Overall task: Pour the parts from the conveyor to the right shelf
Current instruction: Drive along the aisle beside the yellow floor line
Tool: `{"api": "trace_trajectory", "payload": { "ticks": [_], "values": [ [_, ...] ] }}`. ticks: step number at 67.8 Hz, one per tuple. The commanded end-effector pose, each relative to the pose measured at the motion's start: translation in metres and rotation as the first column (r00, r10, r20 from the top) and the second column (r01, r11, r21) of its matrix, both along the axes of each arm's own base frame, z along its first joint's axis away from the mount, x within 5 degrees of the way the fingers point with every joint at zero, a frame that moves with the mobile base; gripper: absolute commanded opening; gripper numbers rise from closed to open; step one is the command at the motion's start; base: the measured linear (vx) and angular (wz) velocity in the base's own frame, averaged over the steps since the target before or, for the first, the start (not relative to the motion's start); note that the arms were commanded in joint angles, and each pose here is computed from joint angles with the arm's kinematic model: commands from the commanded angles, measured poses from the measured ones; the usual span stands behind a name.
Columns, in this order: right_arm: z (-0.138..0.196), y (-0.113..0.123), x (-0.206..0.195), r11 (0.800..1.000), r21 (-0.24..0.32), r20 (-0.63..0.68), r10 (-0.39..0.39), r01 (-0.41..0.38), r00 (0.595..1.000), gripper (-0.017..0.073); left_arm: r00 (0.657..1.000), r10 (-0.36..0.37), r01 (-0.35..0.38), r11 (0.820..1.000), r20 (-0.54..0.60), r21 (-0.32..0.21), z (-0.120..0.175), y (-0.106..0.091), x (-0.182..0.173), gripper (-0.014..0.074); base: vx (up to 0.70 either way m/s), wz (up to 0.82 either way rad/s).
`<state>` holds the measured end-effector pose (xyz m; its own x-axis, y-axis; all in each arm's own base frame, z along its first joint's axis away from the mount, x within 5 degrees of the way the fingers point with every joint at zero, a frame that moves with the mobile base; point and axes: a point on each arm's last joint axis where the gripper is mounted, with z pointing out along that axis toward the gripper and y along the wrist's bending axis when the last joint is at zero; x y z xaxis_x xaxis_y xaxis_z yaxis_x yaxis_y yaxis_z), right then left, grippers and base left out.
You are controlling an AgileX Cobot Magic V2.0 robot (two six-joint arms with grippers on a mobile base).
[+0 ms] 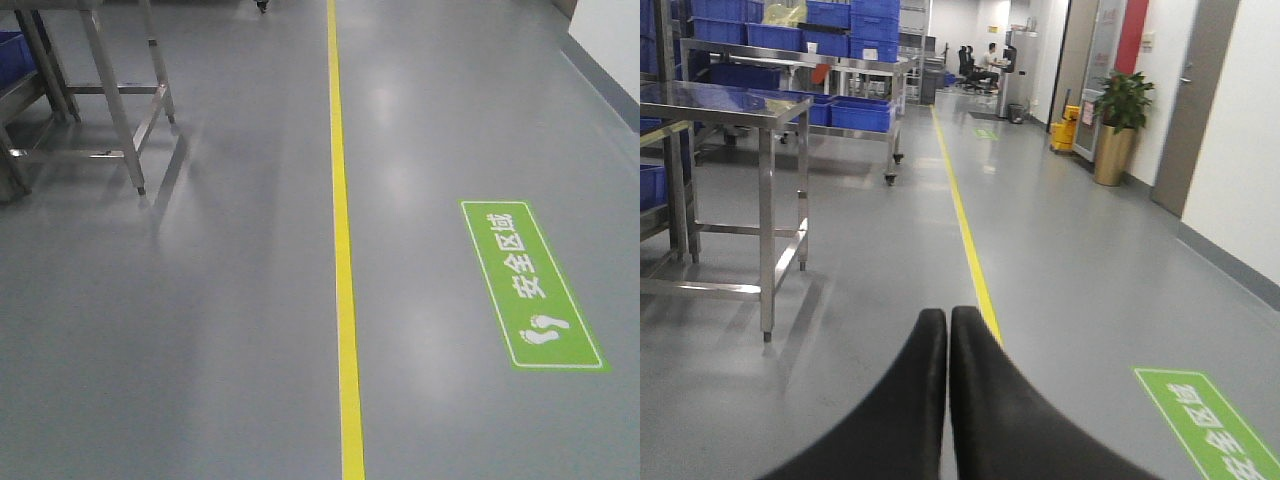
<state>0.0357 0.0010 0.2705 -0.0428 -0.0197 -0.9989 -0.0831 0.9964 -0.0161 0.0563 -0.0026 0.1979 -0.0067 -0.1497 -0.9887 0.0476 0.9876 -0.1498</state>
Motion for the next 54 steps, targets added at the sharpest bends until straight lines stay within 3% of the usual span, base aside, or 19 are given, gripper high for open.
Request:
{"api": "trace_trajectory", "payload": {
  "ticks": [1,54],
  "values": [
    [0.015,0.0002,-0.0007,1.0,-0.005,0.094,-0.001,0.001,0.996,-0.0004,0.998,-0.005,0.006,1.0,0.059,-0.016,-0.0004,-0.0004,0.0002,-0.0006,0.71,0.19],
    [0.0148,0.0001,-0.0007,1.0,-0.005,0.092,-0.001,0.001,0.996,-0.0004,0.998,-0.005,0.006,1.0,0.059,-0.016,-0.0004,-0.0004,0.0002,-0.0006,0.73,0.01]
  ]
}}
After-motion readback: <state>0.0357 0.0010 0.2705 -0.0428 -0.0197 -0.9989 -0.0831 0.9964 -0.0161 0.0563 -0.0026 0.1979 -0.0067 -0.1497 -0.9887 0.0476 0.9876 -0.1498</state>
